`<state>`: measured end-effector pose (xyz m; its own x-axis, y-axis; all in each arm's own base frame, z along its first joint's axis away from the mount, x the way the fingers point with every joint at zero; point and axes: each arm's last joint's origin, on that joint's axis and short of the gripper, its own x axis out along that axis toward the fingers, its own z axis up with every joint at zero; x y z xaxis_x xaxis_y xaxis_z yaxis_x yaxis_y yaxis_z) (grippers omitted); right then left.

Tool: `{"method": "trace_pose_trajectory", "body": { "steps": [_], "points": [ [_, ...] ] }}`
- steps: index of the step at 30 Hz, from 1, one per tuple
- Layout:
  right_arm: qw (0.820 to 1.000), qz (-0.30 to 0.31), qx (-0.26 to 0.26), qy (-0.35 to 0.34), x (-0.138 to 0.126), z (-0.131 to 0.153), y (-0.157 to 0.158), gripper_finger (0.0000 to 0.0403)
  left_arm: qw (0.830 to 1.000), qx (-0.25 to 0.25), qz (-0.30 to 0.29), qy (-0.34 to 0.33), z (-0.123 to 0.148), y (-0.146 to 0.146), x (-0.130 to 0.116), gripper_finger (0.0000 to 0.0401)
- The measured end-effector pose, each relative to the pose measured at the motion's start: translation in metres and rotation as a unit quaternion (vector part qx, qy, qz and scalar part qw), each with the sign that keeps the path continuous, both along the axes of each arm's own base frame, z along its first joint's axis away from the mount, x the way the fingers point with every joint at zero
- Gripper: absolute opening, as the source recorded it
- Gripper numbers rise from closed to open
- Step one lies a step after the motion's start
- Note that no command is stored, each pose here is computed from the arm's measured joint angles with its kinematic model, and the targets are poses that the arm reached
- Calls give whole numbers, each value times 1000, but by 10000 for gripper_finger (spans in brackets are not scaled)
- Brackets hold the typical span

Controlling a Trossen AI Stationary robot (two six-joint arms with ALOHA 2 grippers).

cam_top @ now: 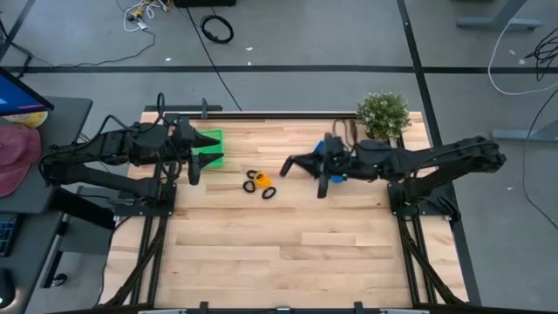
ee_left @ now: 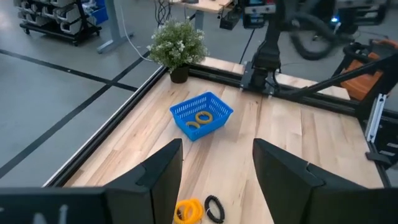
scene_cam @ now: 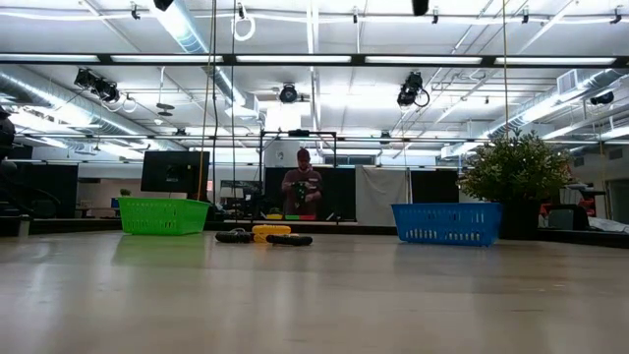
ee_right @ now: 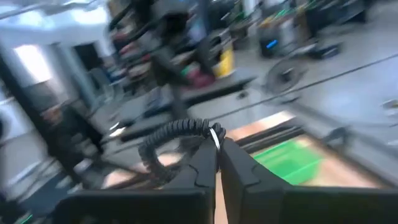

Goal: Sort spring keychains
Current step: Put the black spring keychain into the green bin

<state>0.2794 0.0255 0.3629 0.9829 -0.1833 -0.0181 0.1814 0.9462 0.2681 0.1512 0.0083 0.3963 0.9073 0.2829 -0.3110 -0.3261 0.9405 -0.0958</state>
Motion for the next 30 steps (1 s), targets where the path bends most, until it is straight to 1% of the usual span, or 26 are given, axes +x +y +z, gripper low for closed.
{"method": "trace_pose_trajectory", "body": {
  "steps": [4,6,11,16,20,24,27,30],
  "points": [
    [994,-96,-40,-22,-9,11,-2,6,1000,10,-3,-28,6,0,2,199],
    [991,-116,-55,-36,-11,16,-2,6,999,18,-6,-42,9,0,3,199],
    [989,-114,-71,-55,-7,18,-2,6,996,35,-10,-85,18,0,4,199],
    [988,-120,-73,-58,11,17,-10,6,991,61,-14,-122,26,0,12,199],
    [988,-114,-84,-61,36,25,-16,6,988,85,-30,-129,26,-1,25,199],
    [985,-125,-98,-64,59,34,-21,6,987,97,-33,-124,22,-1,43,199],
    [985,-120,-100,-71,73,41,-23,6,986,99,-25,-131,20,0,55,199],
    [985,-118,-101,-70,82,42,-23,6,984,114,-25,-137,18,0,68,199]
  ]
}}
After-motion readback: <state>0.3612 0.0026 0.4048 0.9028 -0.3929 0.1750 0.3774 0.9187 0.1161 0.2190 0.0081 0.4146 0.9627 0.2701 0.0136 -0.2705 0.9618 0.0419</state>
